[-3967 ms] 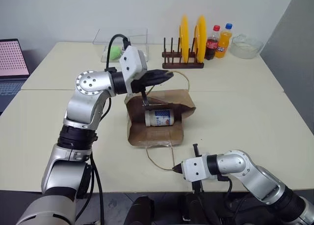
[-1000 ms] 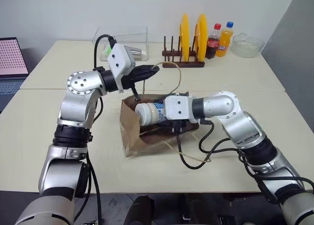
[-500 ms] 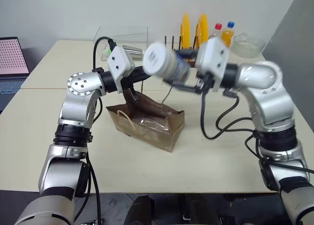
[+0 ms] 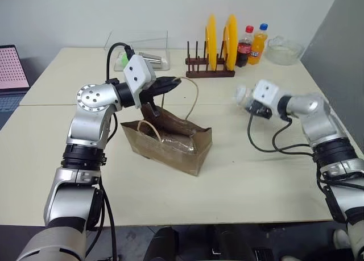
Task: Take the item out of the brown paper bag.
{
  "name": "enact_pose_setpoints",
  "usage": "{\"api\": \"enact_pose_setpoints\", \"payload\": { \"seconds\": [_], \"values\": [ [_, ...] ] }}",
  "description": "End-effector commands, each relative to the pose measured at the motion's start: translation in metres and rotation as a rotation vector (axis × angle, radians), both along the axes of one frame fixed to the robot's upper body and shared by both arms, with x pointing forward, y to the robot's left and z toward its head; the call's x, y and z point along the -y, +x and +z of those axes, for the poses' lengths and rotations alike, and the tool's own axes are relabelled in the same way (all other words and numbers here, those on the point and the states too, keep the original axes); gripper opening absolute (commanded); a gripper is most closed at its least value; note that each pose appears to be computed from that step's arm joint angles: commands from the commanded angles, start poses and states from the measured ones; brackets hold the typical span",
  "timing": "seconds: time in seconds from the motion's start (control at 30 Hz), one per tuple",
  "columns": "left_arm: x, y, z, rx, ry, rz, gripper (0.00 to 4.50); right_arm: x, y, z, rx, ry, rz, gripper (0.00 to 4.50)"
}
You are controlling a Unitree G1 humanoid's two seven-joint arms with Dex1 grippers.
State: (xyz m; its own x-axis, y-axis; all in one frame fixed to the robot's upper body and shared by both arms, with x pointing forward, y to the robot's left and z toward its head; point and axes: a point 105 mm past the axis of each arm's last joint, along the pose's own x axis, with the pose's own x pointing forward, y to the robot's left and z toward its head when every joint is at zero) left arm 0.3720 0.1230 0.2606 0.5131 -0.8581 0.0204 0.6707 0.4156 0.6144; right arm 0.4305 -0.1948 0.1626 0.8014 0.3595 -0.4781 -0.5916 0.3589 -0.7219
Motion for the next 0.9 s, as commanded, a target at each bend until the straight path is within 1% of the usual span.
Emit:
{"api": "enact_pose_setpoints", "payload": {
  "seconds": [0.03, 0.27, 0.3, 0.37, 0.53, 0.63, 0.7, 0.8, 0.9],
  "values": [
    [-0.003, -0.007, 0.016, 0.072, -0.006, 0.005, 0.0, -0.004, 0.008, 0.014, 0.034, -0.078, 0.054, 3.03],
    [-0.004, -0.009, 0.014, 0.073, -0.008, 0.013, 0.0, 0.001, 0.011, -0.001, -0.065, -0.075, 0.045, 3.03],
    [-0.004, -0.009, 0.014, 0.073, -0.008, 0.014, 0.0, 0.001, 0.011, -0.002, -0.071, -0.067, 0.042, 3.75],
    [-0.004, -0.009, 0.014, 0.073, -0.009, 0.014, 0.0, 0.002, 0.012, -0.002, -0.077, -0.074, 0.042, 4.42],
    [-0.002, -0.009, 0.014, 0.072, -0.013, 0.014, 0.0, 0.002, 0.009, 0.001, -0.093, -0.043, 0.057, 4.47],
    [-0.003, -0.008, 0.014, 0.068, -0.023, 0.018, 0.0, 0.0, 0.003, 0.018, -0.076, 0.011, 0.102, 4.47],
    [-0.004, -0.006, 0.016, 0.066, -0.039, 0.031, 0.0, -0.001, -0.005, 0.036, -0.051, 0.056, 0.133, 4.47],
    [-0.006, -0.003, 0.018, 0.066, -0.055, 0.051, 0.0, -0.002, -0.022, 0.061, -0.004, 0.108, 0.157, 4.47],
    [-0.007, 0.0, 0.018, 0.065, -0.06, 0.067, 0.0, -0.005, -0.045, 0.082, 0.039, 0.188, 0.177, 4.47]
  ]
}}
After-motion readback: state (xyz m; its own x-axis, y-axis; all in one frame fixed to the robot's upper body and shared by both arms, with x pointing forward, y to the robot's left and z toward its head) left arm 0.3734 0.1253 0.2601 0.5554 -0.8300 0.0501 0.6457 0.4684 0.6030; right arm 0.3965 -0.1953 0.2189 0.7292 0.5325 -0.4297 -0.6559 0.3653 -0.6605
